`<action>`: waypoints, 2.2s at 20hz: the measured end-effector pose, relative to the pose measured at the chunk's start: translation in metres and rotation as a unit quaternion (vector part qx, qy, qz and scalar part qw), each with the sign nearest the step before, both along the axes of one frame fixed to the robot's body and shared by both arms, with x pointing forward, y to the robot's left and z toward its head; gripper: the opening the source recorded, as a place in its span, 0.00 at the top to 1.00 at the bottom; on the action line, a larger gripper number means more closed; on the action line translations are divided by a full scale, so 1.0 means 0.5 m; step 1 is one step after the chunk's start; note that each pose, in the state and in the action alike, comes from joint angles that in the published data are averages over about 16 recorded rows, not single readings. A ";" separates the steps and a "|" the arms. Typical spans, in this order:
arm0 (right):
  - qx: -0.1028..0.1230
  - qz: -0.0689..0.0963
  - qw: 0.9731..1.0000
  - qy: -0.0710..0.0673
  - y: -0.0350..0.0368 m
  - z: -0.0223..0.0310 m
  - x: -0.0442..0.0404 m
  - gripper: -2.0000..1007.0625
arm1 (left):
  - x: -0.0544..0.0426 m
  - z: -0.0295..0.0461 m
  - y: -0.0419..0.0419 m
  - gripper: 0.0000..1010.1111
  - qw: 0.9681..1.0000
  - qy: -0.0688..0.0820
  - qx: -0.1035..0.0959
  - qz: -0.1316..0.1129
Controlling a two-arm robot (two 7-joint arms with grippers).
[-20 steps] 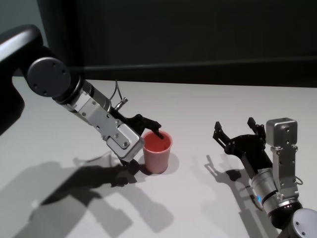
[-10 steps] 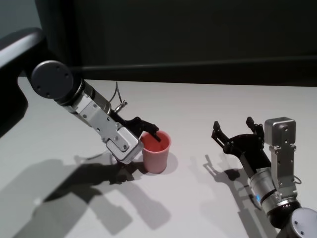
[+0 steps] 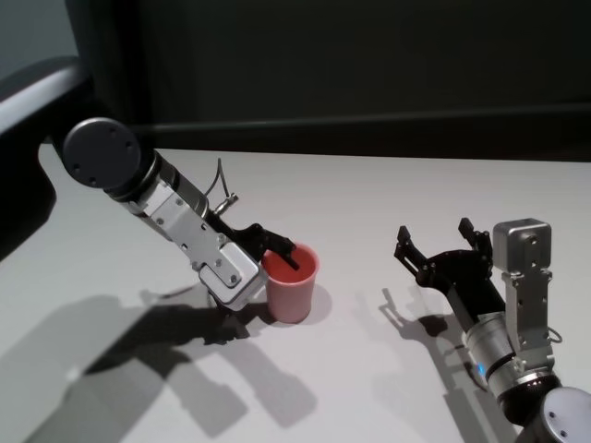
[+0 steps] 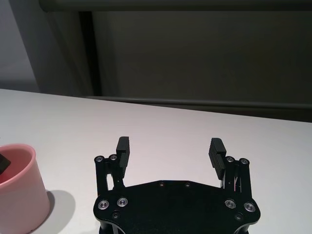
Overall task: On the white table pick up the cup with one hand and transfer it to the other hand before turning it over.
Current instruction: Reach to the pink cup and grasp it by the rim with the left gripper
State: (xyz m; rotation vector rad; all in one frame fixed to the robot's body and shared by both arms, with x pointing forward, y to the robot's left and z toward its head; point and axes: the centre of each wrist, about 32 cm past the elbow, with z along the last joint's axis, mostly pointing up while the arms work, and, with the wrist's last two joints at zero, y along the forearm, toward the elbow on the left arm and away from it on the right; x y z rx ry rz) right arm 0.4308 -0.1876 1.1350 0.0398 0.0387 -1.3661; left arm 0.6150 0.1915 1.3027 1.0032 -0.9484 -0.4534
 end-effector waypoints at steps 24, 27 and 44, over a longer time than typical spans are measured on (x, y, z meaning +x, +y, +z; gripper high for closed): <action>0.000 0.000 1.000 0.000 0.000 0.000 0.000 0.01 | 0.008 -0.009 -0.014 0.01 1.000 -0.008 0.023 -0.009; 0.000 0.000 1.000 0.000 0.000 0.000 0.000 0.01 | 0.008 -0.009 -0.015 0.01 1.000 -0.009 0.024 -0.008; 0.000 0.000 1.000 0.000 0.000 0.000 0.000 0.01 | 0.007 -0.008 -0.015 0.12 1.000 -0.008 0.025 -0.006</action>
